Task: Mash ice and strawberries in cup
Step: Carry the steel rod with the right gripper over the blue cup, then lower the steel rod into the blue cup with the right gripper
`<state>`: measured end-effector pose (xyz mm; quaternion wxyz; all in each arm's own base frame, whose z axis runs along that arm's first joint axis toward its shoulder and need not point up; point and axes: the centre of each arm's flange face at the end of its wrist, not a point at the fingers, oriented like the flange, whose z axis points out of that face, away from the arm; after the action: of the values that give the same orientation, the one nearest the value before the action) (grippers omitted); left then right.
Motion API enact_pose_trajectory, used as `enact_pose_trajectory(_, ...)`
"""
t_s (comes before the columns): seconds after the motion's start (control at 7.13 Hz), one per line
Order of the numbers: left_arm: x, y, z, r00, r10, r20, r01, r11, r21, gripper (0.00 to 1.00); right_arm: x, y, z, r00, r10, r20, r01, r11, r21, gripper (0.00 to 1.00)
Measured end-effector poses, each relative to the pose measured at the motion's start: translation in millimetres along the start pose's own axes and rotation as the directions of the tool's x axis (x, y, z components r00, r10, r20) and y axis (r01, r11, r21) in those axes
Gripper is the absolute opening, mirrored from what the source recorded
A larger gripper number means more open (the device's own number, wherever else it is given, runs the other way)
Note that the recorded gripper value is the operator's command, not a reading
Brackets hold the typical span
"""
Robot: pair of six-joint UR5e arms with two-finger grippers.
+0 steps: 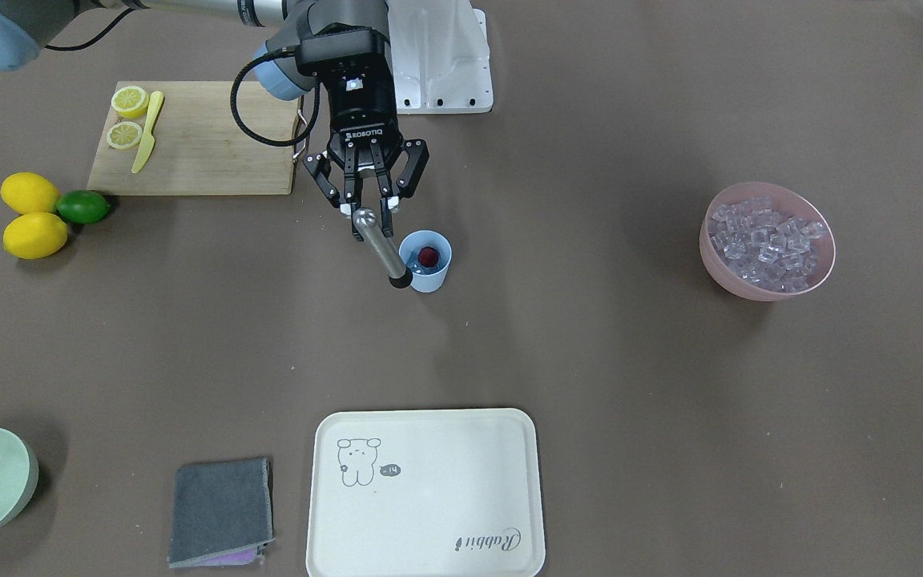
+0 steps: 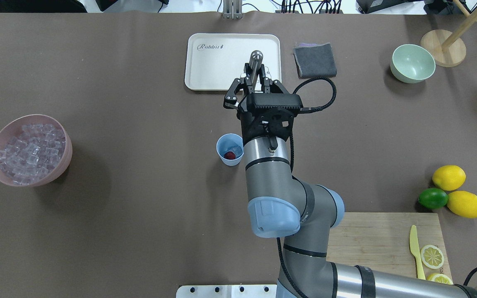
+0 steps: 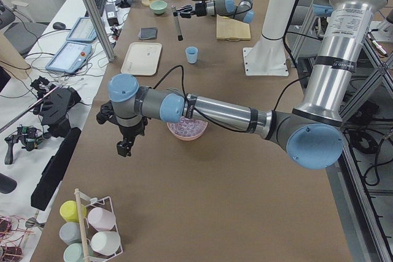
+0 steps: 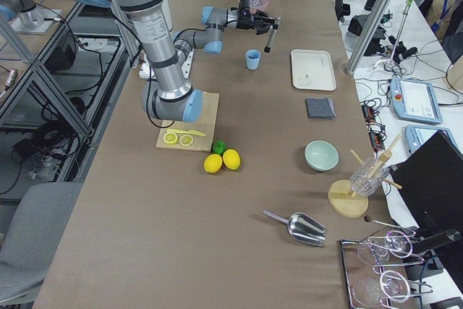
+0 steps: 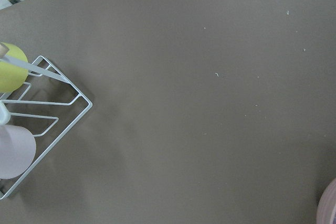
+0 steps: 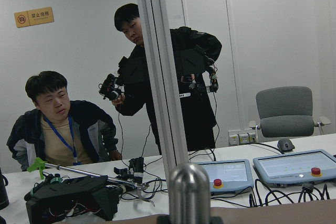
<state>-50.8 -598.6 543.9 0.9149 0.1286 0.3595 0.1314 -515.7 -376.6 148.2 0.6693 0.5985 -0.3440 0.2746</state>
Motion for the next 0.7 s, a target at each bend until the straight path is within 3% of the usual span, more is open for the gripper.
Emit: enact_pose_trajectory(0.7,-3,2,3,1.000,-0.001,0.003,0.001,1.000,-0.007,0.97,-17,31,-43,1.000,-0.010,0.012,0.010,1.000,-0.006,0.00)
